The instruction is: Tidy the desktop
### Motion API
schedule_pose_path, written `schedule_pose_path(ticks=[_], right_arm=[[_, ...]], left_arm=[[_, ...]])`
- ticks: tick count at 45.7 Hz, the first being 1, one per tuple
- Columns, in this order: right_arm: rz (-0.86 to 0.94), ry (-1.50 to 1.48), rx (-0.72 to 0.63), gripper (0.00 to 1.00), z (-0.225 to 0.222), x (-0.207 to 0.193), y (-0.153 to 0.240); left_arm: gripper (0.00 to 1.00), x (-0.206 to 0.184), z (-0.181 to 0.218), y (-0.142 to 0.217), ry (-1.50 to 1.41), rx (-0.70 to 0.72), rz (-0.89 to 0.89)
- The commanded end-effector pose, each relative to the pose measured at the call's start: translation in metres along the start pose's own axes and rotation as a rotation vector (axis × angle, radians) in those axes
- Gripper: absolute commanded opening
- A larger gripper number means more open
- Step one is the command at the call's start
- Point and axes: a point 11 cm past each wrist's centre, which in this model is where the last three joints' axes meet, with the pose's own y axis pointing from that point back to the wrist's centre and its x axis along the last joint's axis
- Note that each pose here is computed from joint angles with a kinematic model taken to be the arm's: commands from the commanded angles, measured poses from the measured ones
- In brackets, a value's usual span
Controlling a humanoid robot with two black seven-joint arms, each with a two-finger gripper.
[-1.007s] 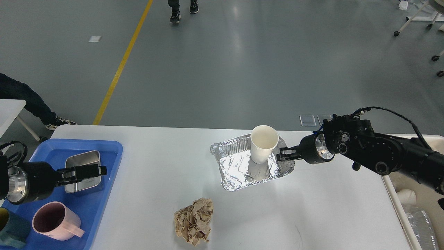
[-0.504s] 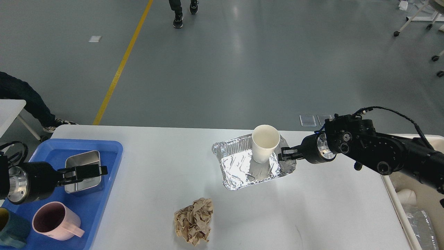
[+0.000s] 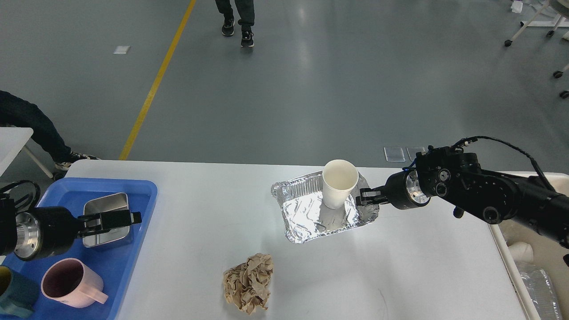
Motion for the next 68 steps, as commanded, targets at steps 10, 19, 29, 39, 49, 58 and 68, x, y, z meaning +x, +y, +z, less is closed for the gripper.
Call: schedule_pose_path(ticks=[10,19,29,39,49,58,68], right_arm=[[-0.002,0.001,0.002,0.0,-0.001,-0.001,-0.001],[0.0,0.0,-0.002,0.0,0.001,0.0,0.0],[0.0,0.0,-0.002,0.0,0.001,0.0,0.0],[0.0,0.0,-0.002,0.0,0.001,0.0,0.0],[0.0,0.0,-0.002,0.0,0.001,0.0,0.0],[0.001,-0.001,-0.001,0.0,0.001,0.0,0.0],[0.0,0.0,-0.002,0.0,0.001,0.0,0.0]], left_arm=[[0.87,0.0,0.0,-0.001,0.0,-0.001,-0.001],[0.87,0.0,0.001,-0.001,-0.002,-0.004,-0.001],[0.87,-0.003,0.007,-0.007,-0.008,-0.019,-0.014],[0.87,-0.005,0.013,-0.013,-0.015,-0.035,-0.021],[0.87,-0.011,0.012,-0.016,-0.009,-0.037,-0.035],[0.87,-0.017,0.018,-0.023,-0.01,-0.053,-0.049],[0.87,-0.02,0.026,-0.031,-0.019,-0.075,-0.065]])
